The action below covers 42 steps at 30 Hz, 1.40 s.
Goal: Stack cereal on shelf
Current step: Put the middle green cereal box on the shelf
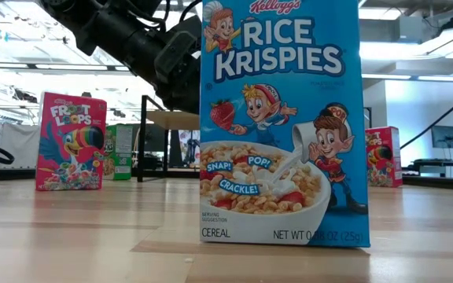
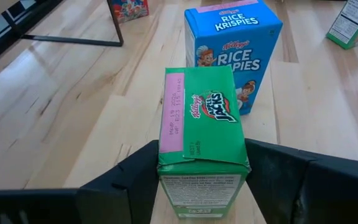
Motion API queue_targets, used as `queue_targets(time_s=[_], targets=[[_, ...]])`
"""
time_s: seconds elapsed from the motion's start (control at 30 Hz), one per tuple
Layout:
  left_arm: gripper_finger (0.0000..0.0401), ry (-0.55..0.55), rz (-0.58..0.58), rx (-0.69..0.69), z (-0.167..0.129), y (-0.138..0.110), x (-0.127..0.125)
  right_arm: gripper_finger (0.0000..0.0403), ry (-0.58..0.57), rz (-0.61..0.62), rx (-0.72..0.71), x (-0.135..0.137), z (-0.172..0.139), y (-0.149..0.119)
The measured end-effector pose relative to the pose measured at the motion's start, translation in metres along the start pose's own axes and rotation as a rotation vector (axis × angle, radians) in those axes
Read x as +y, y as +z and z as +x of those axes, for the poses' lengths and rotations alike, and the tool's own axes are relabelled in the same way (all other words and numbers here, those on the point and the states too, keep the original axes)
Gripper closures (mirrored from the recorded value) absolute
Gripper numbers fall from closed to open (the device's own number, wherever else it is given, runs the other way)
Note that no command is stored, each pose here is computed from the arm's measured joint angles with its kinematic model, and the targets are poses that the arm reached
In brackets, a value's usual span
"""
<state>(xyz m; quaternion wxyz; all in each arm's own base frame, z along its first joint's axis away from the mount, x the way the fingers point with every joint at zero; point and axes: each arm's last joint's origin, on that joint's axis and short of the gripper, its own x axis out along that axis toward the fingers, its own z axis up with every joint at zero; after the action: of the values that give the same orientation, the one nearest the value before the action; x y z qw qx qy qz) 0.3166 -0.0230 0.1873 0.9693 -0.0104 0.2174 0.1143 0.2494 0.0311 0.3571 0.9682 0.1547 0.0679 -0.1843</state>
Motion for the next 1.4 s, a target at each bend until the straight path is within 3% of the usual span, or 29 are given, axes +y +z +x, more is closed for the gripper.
queue_targets(time_s=[0.3,0.57,0.8,1.13,1.23,1.4], targets=[[0.0206,-0.016,0.029,-0.056,-0.012,0.014,0.004,0.0147,0.029,-0.006,0.008,0.006,-0.004,-0.003],[0.0206,0.042,0.072,-0.199,-0.043,0.047,0.029,0.0147,0.042,-0.008,0.011,0.009,-0.005,-0.004],[0.0206,0.174,0.203,-0.339,-0.083,0.079,0.064,0.0147,0.045,-0.008,0.01,0.01,-0.006,-0.004],[0.0206,0.435,0.307,-0.344,-0.126,0.146,0.126,0.0147,0.044,-0.009,0.012,0.01,-0.006,-0.004],[0.0206,0.449,0.312,-0.327,-0.131,0.157,0.146,0.0147,0.044,-0.01,0.013,0.01,-0.005,-0.004],[0.0206,0.376,0.307,-0.319,-0.131,0.166,0.177,0.0147,0.043,-0.015,0.02,0.011,-0.004,-0.006]])
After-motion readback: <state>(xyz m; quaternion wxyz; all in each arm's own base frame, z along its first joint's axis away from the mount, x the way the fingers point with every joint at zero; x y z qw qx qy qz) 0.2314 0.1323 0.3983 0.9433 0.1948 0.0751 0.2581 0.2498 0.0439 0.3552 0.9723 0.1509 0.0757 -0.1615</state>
